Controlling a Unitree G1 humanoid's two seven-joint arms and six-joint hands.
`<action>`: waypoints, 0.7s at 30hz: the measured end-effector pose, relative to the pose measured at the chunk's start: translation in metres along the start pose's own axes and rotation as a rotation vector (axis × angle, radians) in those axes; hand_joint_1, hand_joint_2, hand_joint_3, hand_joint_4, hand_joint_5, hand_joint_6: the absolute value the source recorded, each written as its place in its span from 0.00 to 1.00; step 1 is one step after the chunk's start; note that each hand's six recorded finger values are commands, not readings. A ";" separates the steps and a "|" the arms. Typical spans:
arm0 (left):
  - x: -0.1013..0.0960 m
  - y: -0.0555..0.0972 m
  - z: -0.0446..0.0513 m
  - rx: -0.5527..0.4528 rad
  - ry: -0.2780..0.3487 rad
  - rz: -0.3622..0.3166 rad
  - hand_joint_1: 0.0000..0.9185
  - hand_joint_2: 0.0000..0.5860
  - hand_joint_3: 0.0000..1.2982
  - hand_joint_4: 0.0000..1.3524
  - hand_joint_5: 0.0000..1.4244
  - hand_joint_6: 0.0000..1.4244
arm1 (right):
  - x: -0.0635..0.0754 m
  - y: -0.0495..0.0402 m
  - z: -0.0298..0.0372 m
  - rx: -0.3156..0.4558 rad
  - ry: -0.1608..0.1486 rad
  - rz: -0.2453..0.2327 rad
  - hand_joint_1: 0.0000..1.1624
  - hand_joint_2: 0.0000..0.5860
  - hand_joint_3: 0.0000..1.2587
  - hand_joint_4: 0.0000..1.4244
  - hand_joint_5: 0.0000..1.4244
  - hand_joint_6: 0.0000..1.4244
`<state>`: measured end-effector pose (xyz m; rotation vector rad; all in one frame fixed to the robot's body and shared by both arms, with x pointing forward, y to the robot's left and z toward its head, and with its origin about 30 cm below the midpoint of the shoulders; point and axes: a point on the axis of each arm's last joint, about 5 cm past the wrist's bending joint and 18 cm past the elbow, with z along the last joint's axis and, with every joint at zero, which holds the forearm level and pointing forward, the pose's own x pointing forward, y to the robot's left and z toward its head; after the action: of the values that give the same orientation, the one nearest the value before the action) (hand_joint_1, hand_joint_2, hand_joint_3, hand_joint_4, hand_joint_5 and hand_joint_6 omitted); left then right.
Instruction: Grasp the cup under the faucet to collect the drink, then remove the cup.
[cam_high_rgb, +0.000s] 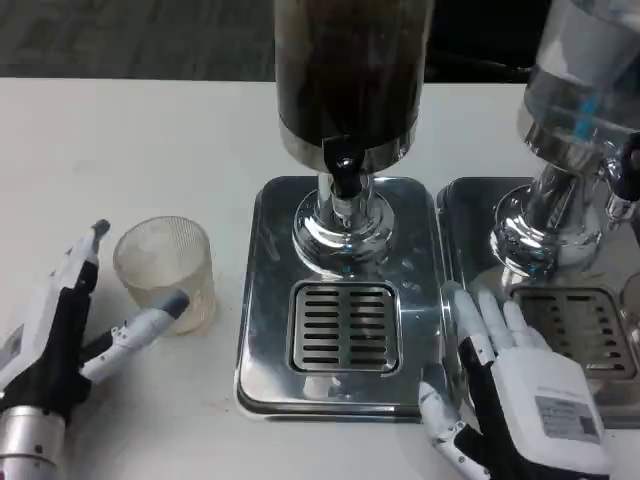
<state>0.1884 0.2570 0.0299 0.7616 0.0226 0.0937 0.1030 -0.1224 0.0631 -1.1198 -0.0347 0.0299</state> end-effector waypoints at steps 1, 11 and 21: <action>0.001 0.000 0.0004 -0.001 -0.001 0.000 0.19 0.03 0.00 0.00 0.00 0.00 | 0.000 0.0001 0.0003 0.002 0.000 0.000 0.11 0.92 0.03 0.00 0.00 0.08; 0.011 -0.007 0.0031 -0.024 -0.003 -0.003 0.24 0.04 0.00 0.00 0.00 0.00 | 0.000 0.0005 0.0013 0.008 0.002 0.006 0.11 0.90 0.04 0.00 0.00 0.10; 0.017 -0.011 0.0092 -0.056 -0.036 -0.006 0.28 0.05 0.00 0.00 0.02 0.00 | -0.001 0.0015 0.0030 0.018 0.015 0.011 0.10 0.90 0.05 0.00 0.01 0.12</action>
<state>0.2070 0.2441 0.0290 0.7069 -0.0115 0.0745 0.1022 -0.1191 0.0630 -1.1019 -0.0149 0.0321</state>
